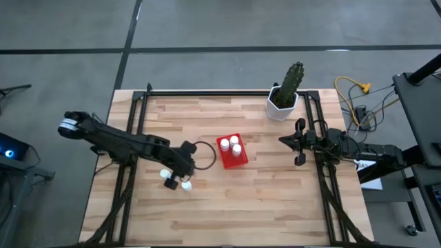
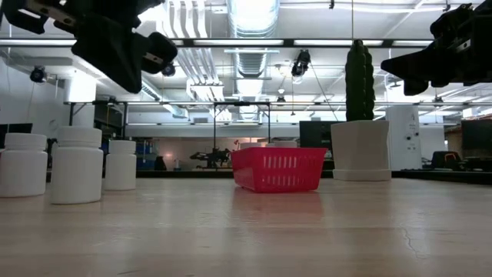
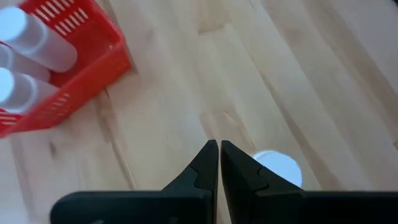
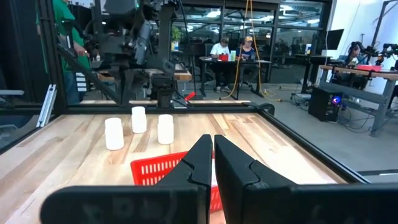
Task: Pick and place pill bottles into a basket
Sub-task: Put the bottom right white pill bottle into the red bin
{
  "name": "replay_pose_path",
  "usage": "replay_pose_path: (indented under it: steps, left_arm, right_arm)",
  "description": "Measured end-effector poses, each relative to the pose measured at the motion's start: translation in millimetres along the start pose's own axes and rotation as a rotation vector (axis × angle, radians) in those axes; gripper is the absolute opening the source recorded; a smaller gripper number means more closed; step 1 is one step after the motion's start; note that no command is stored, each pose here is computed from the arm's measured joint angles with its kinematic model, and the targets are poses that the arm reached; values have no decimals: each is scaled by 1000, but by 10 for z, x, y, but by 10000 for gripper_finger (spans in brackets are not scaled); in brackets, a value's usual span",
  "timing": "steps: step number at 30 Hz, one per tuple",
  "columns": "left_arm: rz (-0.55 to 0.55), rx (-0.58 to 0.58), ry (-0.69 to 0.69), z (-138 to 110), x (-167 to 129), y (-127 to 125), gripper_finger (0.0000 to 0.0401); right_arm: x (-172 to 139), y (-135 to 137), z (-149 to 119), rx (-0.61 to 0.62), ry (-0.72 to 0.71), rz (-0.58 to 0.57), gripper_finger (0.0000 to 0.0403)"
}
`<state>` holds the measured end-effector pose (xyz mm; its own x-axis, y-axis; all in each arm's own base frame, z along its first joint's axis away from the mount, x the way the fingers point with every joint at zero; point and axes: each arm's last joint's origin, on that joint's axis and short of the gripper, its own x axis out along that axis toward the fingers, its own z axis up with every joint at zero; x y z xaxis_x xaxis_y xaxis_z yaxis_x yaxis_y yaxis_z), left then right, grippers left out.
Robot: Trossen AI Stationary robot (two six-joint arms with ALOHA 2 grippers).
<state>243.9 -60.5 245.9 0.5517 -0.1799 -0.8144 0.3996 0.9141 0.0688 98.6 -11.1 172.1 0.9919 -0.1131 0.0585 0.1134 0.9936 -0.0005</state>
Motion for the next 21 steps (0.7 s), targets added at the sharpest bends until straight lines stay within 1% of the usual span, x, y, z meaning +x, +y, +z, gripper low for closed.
replay_pose_path:
  steps: [3,7,11,13,16,21]
  left_arm:
    - [-11,-4,53,4,39,-7,2]
    - [5,-52,125,-27,45,-30,2]
    - [5,-81,145,-42,23,-101,2]
    - [-2,-86,155,-36,58,-140,2]
    - [-15,-90,207,-38,115,-199,2]
    - [-22,-106,250,10,148,-256,2]
  right_arm:
    - [0,0,0,0,0,0,8]
    - [0,0,0,0,0,0,8]
    - [0,0,0,0,0,0,8]
    - [0,0,0,0,0,0,8]
    - [0,0,0,0,0,0,8]
    - [0,0,0,0,0,0,8]
